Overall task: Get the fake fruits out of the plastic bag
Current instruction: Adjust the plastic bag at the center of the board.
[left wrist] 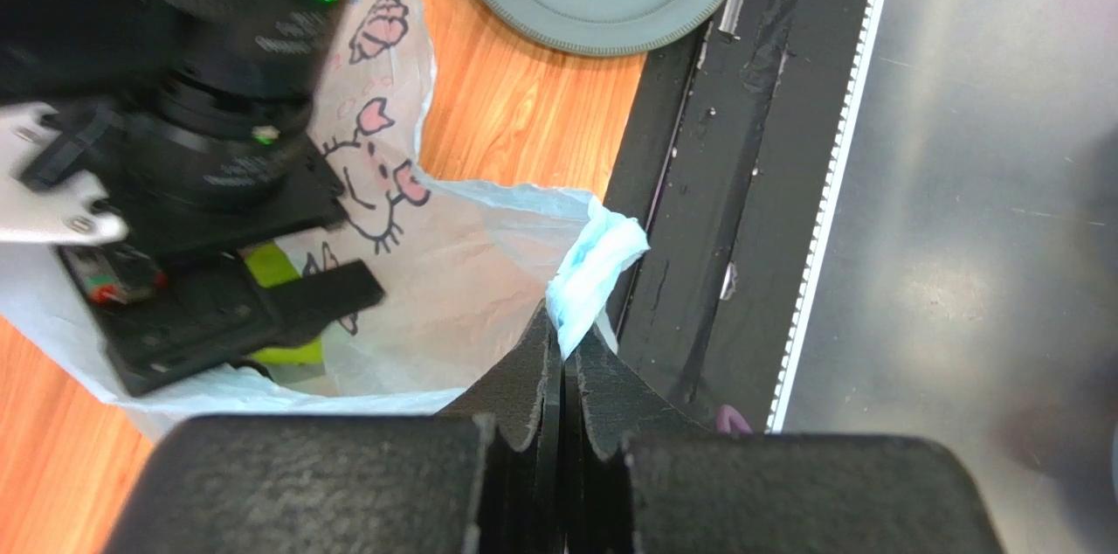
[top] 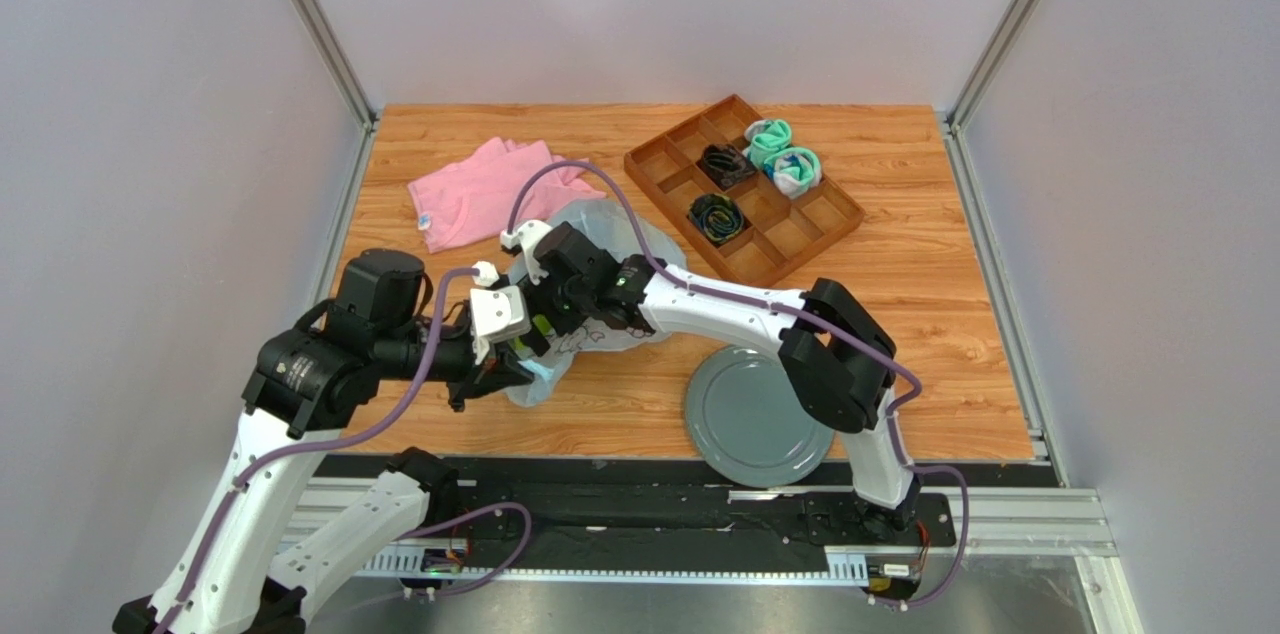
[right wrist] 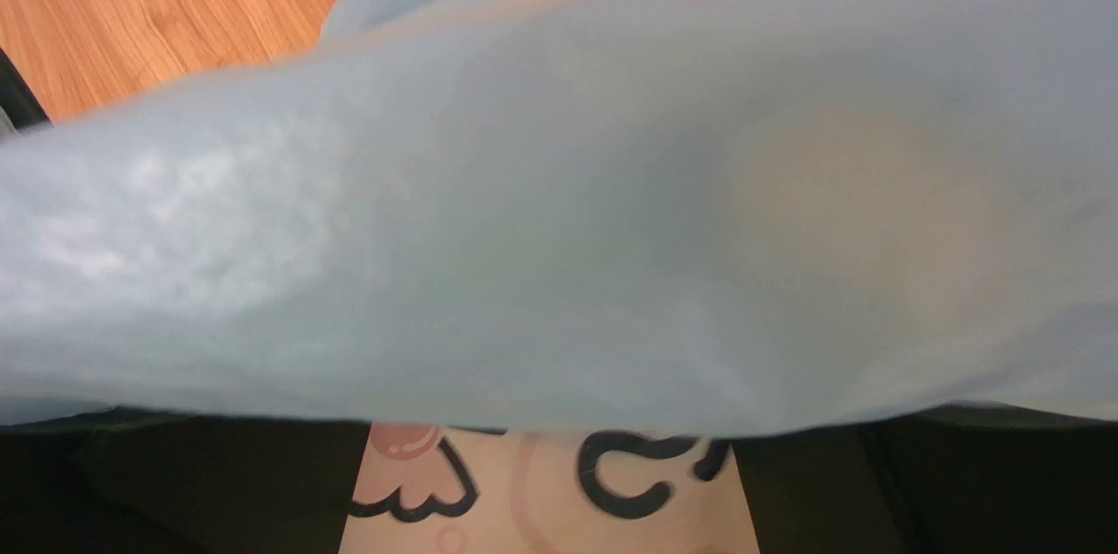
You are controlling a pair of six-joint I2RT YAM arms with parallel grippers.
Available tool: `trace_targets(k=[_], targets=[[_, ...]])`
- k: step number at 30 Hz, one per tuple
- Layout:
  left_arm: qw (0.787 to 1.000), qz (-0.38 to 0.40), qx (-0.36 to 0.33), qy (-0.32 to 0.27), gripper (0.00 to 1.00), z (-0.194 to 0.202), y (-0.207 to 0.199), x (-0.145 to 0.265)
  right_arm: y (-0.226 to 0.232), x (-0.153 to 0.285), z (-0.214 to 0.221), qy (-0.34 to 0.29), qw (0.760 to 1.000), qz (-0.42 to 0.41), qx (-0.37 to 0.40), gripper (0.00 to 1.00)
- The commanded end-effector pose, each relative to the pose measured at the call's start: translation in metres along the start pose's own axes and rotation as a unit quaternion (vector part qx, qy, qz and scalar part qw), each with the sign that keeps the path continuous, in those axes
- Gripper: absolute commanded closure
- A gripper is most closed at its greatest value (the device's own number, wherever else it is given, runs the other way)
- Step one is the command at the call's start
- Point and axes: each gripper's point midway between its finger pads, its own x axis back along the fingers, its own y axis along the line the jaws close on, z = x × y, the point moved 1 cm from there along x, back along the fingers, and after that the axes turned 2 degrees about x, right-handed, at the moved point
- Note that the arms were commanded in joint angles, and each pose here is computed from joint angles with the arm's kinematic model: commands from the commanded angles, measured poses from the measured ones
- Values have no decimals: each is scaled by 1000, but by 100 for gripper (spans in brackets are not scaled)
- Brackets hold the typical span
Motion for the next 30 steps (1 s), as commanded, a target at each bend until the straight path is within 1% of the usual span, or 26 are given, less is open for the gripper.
trace_targets(k=[1,3,6,8,10,12,13,14,15,16,17,18,20,22,25,26,29,30], targets=[[1000,15,2,-21,100,-9,-9,3,-10,34,-58,-62,998,-7,8,5],[1000,12,0,-23,100,-10,-9,5,-17,34,-65,-71,997,-3,15,7],[1000,8,-3,-25,100,-11,-7,5,-32,18,-59,-73,997,19,14,10],[1000,2,-1,-28,100,-12,-5,5,-30,5,-45,-62,998,13,25,11],[1000,-3,-1,-30,100,-14,-2,5,-25,-2,-20,-35,998,13,42,11],[999,-7,1,-33,100,-16,-1,5,-20,5,-6,-22,998,11,52,12],[999,-10,2,-36,100,-17,0,6,-20,6,17,1,998,12,56,12],[999,-10,4,-36,100,-18,1,5,-19,24,14,-8,998,13,59,12],[999,-13,3,-38,100,-19,2,7,-18,33,23,3,998,12,58,11],[999,-16,4,-39,100,-20,3,7,-21,43,46,24,998,15,56,11],[999,-17,4,-39,100,-21,3,8,-21,53,51,28,998,13,57,11],[999,-19,2,-40,100,-21,4,8,-18,73,48,20,998,9,58,11],[999,-23,3,-40,100,-21,7,7,-17,83,68,38,998,-1,60,11],[999,-19,7,-37,100,-19,7,4,-16,87,66,28,998,-5,64,11],[999,-14,15,-32,100,-15,7,1,-19,83,47,-1,995,3,95,9],[999,-11,19,-32,100,-14,7,0,-17,85,24,-26,994,5,102,9],[999,-14,19,-28,100,-12,8,0,-17,80,-4,-53,992,8,118,9],[999,-15,20,-26,100,-12,9,0,-14,81,-24,-75,990,7,121,9]])
